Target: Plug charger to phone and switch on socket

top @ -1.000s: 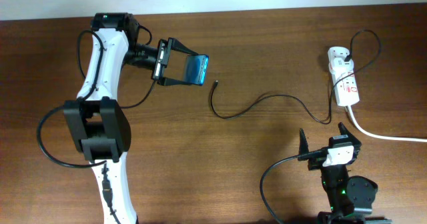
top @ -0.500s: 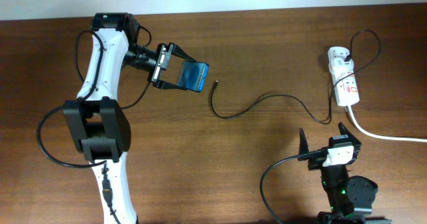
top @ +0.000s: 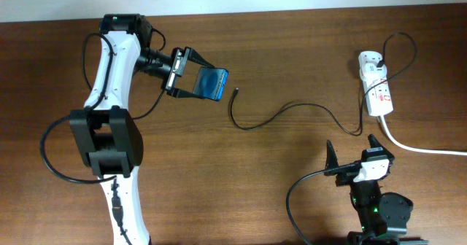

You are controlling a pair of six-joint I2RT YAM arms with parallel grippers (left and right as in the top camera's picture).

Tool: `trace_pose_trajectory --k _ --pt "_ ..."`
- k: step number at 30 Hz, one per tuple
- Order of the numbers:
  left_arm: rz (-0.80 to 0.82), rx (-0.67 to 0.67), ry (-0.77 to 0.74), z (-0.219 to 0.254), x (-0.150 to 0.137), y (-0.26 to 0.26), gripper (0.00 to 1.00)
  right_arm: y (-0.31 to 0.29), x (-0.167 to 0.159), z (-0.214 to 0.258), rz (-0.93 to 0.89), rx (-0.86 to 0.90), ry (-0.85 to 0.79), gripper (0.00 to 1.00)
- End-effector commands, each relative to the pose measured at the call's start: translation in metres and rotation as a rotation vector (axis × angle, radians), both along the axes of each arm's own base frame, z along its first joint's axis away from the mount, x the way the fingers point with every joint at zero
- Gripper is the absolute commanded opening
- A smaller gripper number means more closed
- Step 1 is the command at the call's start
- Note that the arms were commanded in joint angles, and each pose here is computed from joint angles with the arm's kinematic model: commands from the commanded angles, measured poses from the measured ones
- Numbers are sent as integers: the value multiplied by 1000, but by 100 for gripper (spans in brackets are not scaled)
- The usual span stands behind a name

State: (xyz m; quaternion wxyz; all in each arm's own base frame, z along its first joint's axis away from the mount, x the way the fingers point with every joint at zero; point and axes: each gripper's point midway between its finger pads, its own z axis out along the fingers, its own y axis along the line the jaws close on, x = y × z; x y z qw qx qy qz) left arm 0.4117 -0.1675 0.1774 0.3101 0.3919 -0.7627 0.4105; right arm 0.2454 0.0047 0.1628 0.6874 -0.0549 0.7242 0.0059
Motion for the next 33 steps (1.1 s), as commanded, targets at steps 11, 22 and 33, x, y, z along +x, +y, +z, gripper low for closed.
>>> trace_pose_trajectory --k 11,22,33 --pt "13 -30 -19 12 3 0 0 25 -4 2 138 154 16 98" --pt "9 -14 -20 9 3 1 0 40 -9 7 215 291 70 98" --pt "11 -12 -20 9 3 2 0 55 31 56 284 406 490 98"
